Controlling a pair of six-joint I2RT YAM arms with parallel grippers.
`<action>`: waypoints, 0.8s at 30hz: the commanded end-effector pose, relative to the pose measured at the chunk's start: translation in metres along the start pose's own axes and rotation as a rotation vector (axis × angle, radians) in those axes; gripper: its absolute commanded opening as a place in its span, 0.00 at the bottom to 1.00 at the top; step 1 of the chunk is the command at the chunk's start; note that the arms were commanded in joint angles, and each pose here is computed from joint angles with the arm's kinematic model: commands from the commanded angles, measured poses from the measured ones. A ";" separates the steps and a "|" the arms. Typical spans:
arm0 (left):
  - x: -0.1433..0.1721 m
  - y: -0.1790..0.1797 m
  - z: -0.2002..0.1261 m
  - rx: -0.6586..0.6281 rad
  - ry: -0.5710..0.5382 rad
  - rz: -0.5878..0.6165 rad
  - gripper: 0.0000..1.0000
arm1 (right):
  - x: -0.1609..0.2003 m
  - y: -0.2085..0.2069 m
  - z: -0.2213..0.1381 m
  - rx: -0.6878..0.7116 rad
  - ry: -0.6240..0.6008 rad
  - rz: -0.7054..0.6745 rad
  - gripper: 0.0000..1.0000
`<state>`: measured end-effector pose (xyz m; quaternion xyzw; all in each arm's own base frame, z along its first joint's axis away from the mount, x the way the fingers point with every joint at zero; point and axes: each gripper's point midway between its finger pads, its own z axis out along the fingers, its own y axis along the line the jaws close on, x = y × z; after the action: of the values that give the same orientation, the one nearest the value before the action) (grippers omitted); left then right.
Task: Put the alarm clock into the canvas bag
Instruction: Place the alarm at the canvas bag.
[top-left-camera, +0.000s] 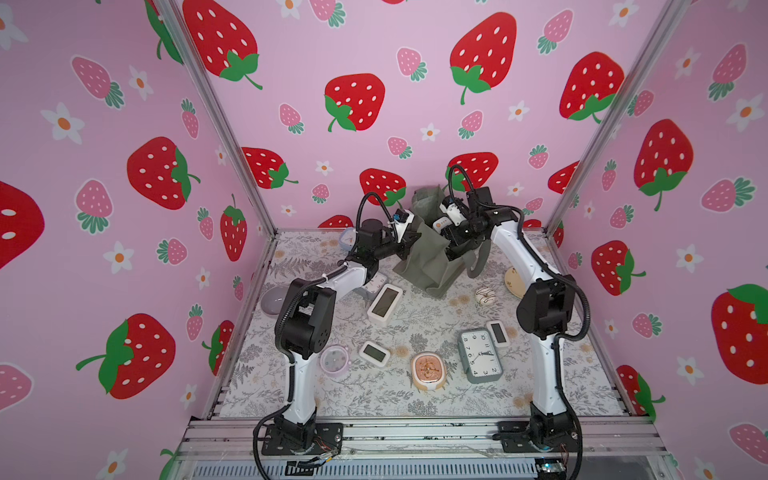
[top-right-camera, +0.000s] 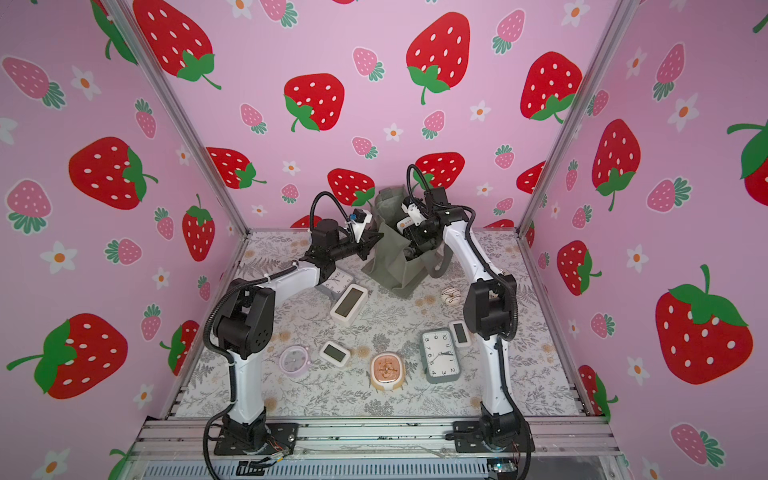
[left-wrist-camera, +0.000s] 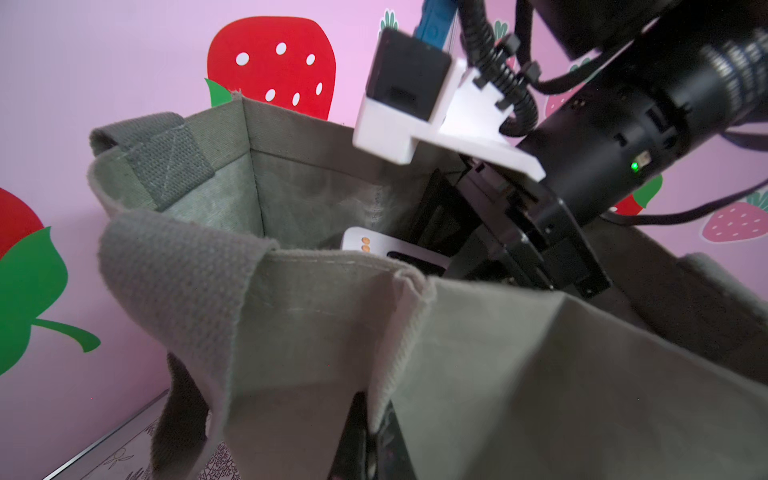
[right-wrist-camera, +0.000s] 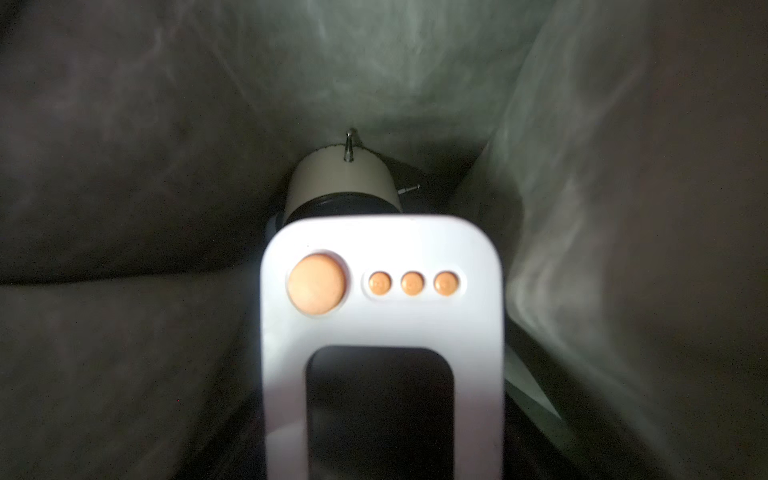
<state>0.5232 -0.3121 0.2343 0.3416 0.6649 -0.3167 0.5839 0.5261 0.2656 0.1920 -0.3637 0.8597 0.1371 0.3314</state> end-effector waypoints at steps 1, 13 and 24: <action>-0.023 -0.009 -0.007 0.018 -0.038 0.041 0.00 | 0.026 0.009 0.020 -0.033 0.093 -0.040 0.55; -0.023 -0.008 -0.008 0.019 -0.039 0.036 0.00 | 0.063 0.006 0.046 -0.031 0.217 -0.041 0.62; -0.022 -0.009 -0.007 0.020 -0.036 0.038 0.00 | 0.008 0.009 -0.012 0.013 0.036 -0.034 1.00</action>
<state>0.5237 -0.3099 0.2381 0.3403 0.6636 -0.3150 0.5871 0.5178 0.2588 0.1438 -0.3785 0.8761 0.1105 0.2776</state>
